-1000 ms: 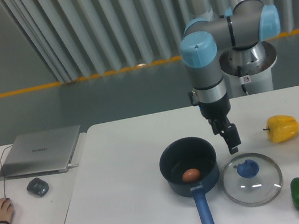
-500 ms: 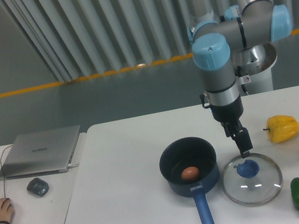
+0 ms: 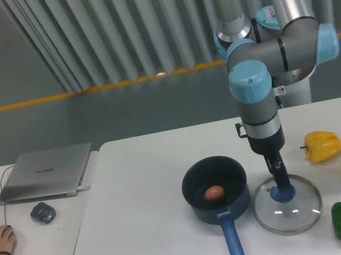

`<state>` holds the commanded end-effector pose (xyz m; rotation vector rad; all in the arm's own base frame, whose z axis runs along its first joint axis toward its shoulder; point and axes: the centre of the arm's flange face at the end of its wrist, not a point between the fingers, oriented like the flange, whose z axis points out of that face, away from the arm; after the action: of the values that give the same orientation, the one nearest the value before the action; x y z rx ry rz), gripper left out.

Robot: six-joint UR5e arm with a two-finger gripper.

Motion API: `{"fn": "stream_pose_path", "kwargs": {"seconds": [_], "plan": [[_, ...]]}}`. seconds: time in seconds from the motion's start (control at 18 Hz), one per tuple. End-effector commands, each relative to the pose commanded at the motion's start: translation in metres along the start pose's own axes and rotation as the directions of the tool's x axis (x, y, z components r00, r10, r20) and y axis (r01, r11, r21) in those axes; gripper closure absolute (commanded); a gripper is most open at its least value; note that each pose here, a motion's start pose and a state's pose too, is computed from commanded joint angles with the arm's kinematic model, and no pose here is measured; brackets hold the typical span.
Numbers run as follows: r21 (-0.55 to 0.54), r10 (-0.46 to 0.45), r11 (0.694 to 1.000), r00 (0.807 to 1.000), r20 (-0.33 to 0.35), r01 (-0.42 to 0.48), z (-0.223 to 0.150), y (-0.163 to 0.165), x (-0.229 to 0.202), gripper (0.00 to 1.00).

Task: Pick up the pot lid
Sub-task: 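Lower the gripper onto the blue knob of the glass lid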

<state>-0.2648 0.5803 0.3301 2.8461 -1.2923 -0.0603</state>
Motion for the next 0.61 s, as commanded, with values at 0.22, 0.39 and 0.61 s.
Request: {"fn": "stream_pose_path", "kwargs": {"seconds": [0.22,0.39,0.61], "plan": [[0.007,-0.001,1.0,1.0,-0.01,0.001,0.0064,-0.0002,-0.0028,0.0],[0.011,-0.006,1.0,1.0,-0.018,0.006,0.0123,-0.0009,-0.0033,0.0],[0.02,-0.004,1.0,1.0,-0.019,0.004,0.0137,-0.001,-0.0037,0.0]]}}
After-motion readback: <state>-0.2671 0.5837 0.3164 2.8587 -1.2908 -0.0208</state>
